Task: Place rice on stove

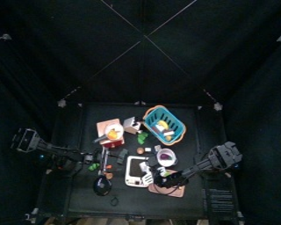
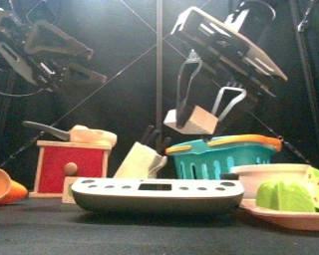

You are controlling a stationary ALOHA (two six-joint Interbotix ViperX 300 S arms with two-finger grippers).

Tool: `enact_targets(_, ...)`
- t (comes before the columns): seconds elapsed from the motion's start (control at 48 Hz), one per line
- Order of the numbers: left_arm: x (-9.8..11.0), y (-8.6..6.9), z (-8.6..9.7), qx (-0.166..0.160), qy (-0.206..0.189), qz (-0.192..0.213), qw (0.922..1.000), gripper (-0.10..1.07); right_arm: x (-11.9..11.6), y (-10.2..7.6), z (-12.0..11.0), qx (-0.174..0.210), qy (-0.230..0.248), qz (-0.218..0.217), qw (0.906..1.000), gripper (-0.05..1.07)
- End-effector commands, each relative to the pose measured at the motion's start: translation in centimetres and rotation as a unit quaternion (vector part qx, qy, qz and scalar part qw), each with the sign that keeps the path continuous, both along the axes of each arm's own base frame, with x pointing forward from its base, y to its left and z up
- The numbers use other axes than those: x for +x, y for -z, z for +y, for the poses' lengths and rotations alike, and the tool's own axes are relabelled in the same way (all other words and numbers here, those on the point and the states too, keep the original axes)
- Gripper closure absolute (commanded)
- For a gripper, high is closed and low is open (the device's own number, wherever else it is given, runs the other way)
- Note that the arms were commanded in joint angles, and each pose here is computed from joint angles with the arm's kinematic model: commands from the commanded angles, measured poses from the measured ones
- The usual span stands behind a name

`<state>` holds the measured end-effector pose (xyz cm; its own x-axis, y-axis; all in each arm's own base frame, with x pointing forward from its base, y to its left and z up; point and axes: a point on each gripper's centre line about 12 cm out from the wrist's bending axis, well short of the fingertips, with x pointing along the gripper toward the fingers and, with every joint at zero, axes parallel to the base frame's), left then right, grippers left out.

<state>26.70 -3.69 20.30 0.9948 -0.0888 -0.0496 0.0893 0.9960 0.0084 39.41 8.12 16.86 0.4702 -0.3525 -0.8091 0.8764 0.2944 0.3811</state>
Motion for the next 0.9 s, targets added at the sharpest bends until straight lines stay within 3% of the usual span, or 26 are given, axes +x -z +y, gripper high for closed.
enact_targets(0.0, 0.2, -0.5, 0.0, -0.001, -0.001, -0.011, 0.9999, 0.01, 0.3, -0.8, -0.7, 0.023, 0.036, -0.02, 0.9989, 0.4)
enact_targets(0.396, 0.1, -0.4, -0.1, -0.001, 0.002, -0.007, 1.0, 0.01, 1.0, 2.5, -0.8, 0.084, 0.12, -0.014, 0.9891, 0.39)
enact_targets(0.708, 0.1, -0.4, -0.2, 0.002, 0.003, -0.007, 1.0, 0.01, 1.6, 2.0, -1.0, 0.088, 0.134, -0.02, 0.987, 0.38)
enact_targets(0.875, 0.1, -0.4, -0.2, 0.003, 0.004, -0.008, 1.0, 0.01, 1.6, 1.6, -1.1, 0.081, 0.139, -0.017, 0.9868, 0.27)
